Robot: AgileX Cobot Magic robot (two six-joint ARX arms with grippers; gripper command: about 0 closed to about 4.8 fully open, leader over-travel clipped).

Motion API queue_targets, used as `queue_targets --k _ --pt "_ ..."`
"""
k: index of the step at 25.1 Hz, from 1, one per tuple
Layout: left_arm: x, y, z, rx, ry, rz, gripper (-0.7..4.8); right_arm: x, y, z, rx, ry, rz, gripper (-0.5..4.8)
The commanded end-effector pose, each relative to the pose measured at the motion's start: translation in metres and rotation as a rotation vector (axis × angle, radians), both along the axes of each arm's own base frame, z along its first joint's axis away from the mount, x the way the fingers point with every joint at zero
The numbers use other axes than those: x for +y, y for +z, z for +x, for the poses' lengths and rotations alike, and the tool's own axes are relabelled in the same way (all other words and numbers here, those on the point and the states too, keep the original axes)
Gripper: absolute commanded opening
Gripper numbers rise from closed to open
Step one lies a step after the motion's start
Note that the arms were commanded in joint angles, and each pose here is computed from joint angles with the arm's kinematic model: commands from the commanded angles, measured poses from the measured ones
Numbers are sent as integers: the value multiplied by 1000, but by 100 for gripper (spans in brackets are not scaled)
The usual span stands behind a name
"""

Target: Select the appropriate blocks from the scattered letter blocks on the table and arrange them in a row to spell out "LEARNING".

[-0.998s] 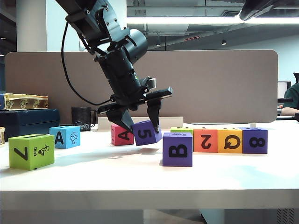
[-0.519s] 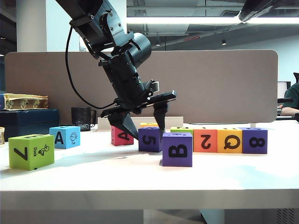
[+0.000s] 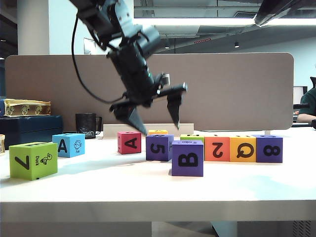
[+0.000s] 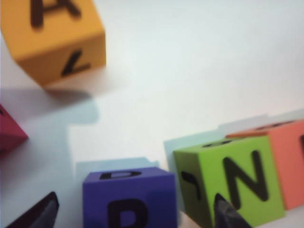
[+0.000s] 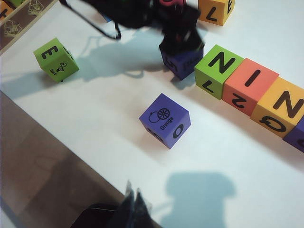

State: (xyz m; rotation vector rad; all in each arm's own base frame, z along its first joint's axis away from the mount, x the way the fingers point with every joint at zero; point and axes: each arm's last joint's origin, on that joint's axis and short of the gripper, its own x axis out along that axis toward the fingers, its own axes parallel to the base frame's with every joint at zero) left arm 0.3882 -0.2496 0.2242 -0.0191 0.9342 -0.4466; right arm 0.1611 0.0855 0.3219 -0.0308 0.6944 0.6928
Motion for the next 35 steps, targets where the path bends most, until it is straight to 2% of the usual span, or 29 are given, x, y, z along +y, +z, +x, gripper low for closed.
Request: queue_targets --k 1,3,5,10,11,12,18,25,26,29,35 --pt "0 16 1 -20 -30 16 412 0 2 0 -15 3 5 -2" --pt "0 23 3 -47 -49 31 412 0 2 0 -15 3 5 -2" --pt "2 37 5 -117 -58 118 402 0 2 0 -15 3 5 -2" --pt "5 46 7 -207 -97 281 401 0 2 0 -16 3 5 -2" --pt "8 47 10 -228 -100 331 398 0 2 0 -16 3 5 -2" --pt "16 47 14 -226 -86 343 394 0 2 0 -16 3 5 -2" --pt "37 46 25 -183 -103 261 394 0 2 0 -16 3 5 -2" --pt "102 53 26 53 -126 126 394 0 2 0 -16 3 5 -2" --pt "119 59 23 101 -113 94 394 0 3 0 -17 3 6 -2" --pt "143 78 10 151 -57 104 394 0 3 0 -17 3 6 -2" --pt "150 97 -2 118 -46 113 394 1 4 1 -30 3 12 -2"
